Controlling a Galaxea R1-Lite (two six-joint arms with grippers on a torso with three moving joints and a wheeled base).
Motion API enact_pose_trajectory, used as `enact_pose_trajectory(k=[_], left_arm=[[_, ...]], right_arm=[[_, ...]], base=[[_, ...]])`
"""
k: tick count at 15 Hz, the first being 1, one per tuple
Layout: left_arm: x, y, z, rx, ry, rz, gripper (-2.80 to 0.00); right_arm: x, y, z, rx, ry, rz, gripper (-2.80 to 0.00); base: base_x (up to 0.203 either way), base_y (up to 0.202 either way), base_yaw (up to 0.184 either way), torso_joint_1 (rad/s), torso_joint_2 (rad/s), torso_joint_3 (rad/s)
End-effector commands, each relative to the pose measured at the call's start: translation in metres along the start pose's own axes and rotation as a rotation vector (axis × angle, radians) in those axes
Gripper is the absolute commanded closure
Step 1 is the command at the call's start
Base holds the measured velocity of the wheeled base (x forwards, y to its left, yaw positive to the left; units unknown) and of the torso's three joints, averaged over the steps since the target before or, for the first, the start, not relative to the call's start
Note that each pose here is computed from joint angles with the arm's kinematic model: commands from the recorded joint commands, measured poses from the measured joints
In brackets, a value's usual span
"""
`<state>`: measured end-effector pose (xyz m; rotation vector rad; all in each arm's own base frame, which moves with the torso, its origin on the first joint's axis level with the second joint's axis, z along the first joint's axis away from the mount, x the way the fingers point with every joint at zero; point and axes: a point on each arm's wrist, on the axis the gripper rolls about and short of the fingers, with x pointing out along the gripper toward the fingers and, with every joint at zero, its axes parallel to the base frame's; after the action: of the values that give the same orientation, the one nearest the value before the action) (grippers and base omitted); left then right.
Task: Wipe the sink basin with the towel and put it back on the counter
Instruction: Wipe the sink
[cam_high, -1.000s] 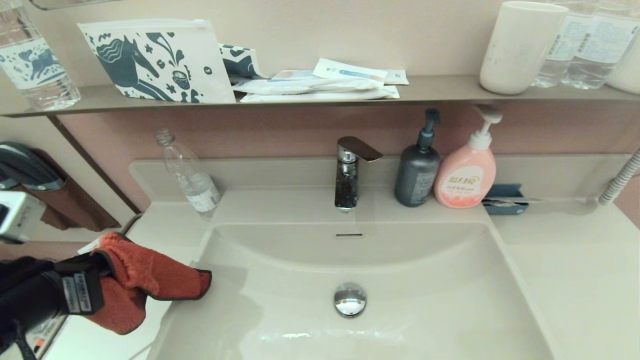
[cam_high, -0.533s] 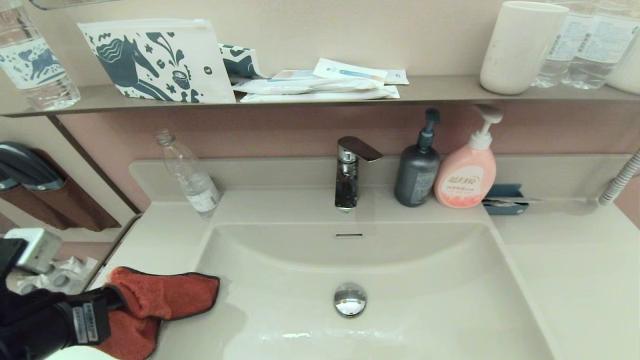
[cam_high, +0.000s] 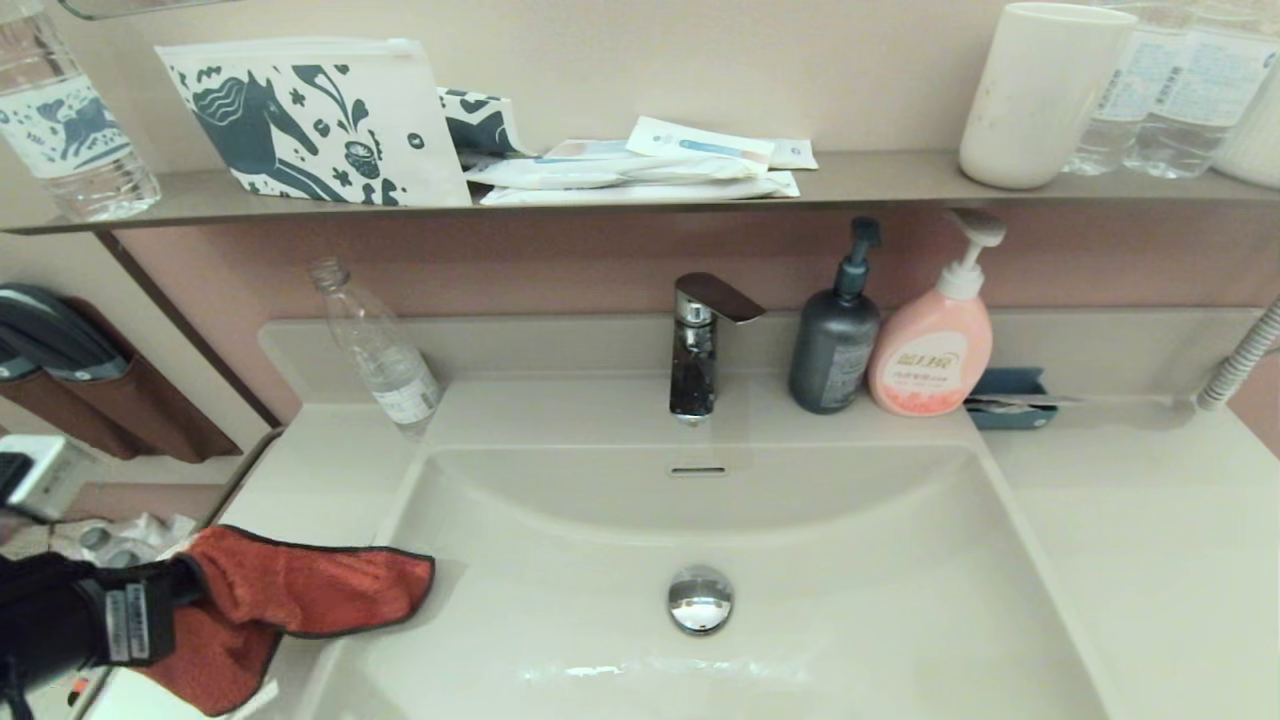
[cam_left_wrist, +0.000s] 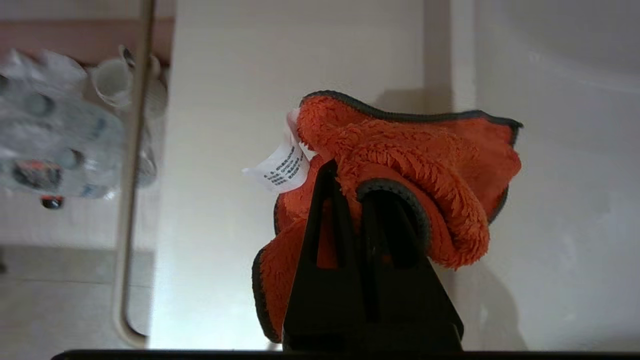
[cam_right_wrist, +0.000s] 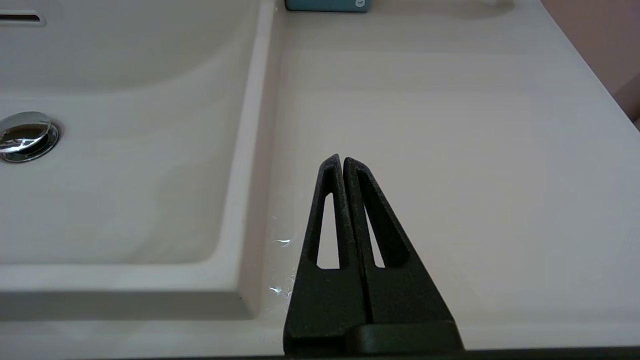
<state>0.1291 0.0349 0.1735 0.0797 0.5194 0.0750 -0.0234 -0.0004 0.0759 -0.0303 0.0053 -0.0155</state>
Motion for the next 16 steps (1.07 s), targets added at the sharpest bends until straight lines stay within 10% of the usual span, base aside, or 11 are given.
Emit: enact_pose_trajectory(k=[1,10,16], left_arm=[[-0.01,0.008,0.015,0.005,-0.017,0.03,0.0],[-0.042,0.017,0.037,0.001,-0.014,0.109,0.0],[-0.027,0.006,0.014,0.014,0.066,-0.007,0.0]], right_arm=[[0.0,0.0,0.0,0.0,0.001,0.0,0.0],[0.0,0.0,0.0,0.0,0.001,0.0,0.0],[0.0,0.0,0.0,0.0,0.001,0.0,0.0]], base=[[0.0,0.0,0.0,0.0,0.0,0.0],[0.0,0.0,0.0,0.0,0.0,0.0],[0.0,0.0,0.0,0.0,0.0,0.0]])
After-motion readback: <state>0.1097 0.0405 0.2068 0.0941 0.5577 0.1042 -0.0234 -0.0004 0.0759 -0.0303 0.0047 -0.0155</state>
